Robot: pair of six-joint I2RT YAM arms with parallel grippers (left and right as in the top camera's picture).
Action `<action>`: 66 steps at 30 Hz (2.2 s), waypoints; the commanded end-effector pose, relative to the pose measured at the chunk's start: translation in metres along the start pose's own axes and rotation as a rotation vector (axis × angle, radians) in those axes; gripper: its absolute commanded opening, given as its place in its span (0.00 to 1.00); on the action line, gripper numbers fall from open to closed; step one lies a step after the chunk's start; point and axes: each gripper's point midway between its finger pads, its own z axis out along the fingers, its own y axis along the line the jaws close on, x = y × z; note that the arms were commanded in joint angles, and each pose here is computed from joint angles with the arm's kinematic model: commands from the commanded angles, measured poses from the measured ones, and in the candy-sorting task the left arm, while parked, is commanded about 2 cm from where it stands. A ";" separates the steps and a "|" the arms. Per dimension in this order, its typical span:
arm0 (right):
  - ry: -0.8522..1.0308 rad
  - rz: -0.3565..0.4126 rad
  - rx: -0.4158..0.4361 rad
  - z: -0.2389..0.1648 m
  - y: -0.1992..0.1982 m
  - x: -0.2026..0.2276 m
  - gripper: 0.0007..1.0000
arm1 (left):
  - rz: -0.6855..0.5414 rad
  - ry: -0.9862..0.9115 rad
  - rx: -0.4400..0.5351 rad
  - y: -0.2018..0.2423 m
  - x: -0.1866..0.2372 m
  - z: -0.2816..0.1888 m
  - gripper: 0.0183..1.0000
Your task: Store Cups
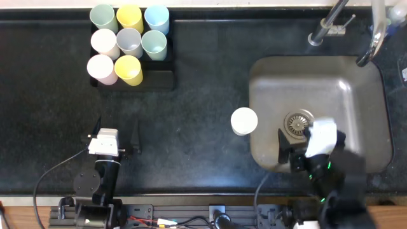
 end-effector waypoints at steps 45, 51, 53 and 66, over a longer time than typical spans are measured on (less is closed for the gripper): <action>0.923 -0.270 -0.235 0.163 0.050 0.035 0.15 | 0.020 -0.007 0.011 -0.002 0.000 0.000 1.00; 0.932 -0.248 -0.300 0.155 0.068 0.034 0.04 | 0.020 -0.007 0.011 -0.002 0.000 0.000 1.00; 0.917 -0.258 -0.303 0.151 0.073 0.023 0.04 | 0.020 -0.007 0.011 -0.002 0.000 0.000 1.00; 0.414 -0.312 -0.394 0.103 0.160 -0.169 0.04 | 0.020 -0.007 0.010 -0.002 0.000 0.000 1.00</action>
